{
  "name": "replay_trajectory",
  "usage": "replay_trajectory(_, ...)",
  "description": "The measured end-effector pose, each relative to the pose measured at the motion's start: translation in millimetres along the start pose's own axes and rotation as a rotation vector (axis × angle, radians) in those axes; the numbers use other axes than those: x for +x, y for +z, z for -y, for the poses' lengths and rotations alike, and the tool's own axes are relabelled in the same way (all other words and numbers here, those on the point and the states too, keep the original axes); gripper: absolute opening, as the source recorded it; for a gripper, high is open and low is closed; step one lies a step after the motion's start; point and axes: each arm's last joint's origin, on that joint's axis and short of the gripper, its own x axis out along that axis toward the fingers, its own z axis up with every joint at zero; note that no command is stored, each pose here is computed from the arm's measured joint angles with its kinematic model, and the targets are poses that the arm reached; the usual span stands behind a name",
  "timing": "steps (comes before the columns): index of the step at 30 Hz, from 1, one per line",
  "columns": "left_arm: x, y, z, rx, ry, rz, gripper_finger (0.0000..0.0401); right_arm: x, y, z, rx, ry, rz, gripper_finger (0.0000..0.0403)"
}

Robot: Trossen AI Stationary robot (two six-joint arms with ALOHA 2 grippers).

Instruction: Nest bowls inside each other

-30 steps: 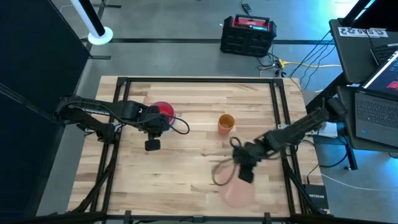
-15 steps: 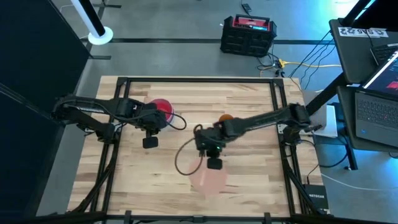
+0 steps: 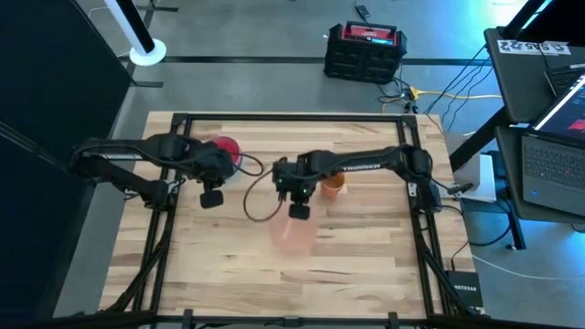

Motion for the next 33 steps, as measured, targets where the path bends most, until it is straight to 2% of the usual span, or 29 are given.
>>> replay_trajectory(12, -5, -6, -17, -0.029, 0.027, -0.018, 0.0022, -8, 4, 61, 0.099, -0.043, 0.034, 0.0000)
replay_trajectory(29, -4, -6, -17, -0.050, 0.025, -0.016, 0.0022, 15, 0, 104, 0.134, -0.055, -0.040, 0.0006)
replay_trajectory(33, -4, -6, -17, -0.051, 0.025, -0.016, 0.0022, 16, 3, 106, 0.126, -0.094, -0.012, 0.0017)
